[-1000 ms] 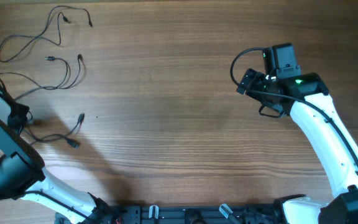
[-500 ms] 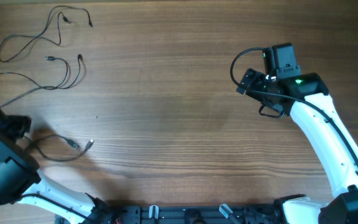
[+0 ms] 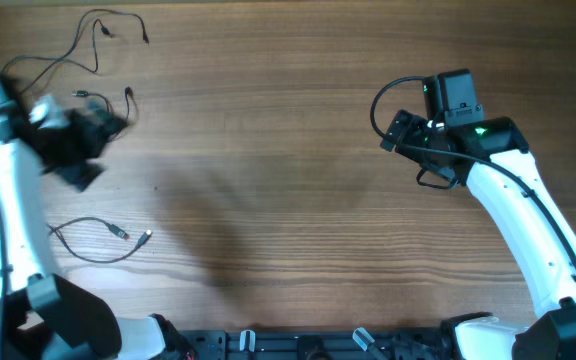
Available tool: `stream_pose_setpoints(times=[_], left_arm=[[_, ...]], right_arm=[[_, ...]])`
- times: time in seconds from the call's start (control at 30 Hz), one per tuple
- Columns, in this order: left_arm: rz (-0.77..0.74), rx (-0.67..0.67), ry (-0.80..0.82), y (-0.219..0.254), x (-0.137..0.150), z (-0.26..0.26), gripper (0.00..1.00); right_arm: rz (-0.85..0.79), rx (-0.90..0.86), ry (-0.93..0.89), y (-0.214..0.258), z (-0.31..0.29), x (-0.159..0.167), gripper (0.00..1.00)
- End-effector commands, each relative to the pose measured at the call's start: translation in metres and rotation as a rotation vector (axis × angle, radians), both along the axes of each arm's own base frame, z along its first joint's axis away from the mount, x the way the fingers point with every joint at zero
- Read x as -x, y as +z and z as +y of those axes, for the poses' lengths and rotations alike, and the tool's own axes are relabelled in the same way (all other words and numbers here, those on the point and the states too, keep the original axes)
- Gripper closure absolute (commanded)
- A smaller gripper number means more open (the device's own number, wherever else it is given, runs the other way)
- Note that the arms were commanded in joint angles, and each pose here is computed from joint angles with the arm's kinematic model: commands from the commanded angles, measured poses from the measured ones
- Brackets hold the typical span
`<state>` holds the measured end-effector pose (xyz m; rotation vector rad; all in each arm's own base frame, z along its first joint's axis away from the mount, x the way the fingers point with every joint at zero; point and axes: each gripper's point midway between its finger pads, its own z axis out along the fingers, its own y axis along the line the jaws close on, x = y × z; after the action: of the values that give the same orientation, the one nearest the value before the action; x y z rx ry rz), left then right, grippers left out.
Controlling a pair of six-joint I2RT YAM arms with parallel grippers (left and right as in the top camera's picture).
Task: Untangle cables
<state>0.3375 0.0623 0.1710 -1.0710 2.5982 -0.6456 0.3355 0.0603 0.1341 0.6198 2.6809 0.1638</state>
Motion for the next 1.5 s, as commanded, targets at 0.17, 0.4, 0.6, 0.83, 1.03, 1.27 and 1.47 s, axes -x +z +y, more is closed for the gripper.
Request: stream_pose_setpoints(times=[0.17,0.4,0.6,0.83,1.03,1.27,1.47], left_arm=[[-0.197,-0.006,-0.57,0.038,0.0,-0.182,0.0],[-0.502,-0.052,-0.607,0.14,0.077,-0.184,0.0],[-0.765,-0.191,-0.52,0.198,0.155,-0.154,0.0],[-0.853,-0.202,-0.509,0.212,0.179,-0.15,0.0],[-0.841,-0.2,-0.511,0.21,0.18,-0.15,0.0],[-0.841,-0.2,-0.511,0.21,0.18,-0.15,0.0],[-0.841,-0.2,-0.511,0.21,0.18,-0.15,0.0]], right_arm=[[0.006,0.007,0.014,-0.002,0.0,-0.001,0.0],[0.006,0.007,0.013,-0.002,0.0,-0.001,0.0],[0.006,0.007,0.013,-0.002,0.0,-0.001,0.0],[0.006,0.007,0.013,-0.002,0.0,-0.001,0.0],[0.014,0.009,0.014,-0.005,0.0,-0.001,0.0],[-0.115,-0.017,0.013,0.037,-0.001,0.004,0.0],[-0.359,0.098,-0.086,0.108,-0.037,0.021,0.0]])
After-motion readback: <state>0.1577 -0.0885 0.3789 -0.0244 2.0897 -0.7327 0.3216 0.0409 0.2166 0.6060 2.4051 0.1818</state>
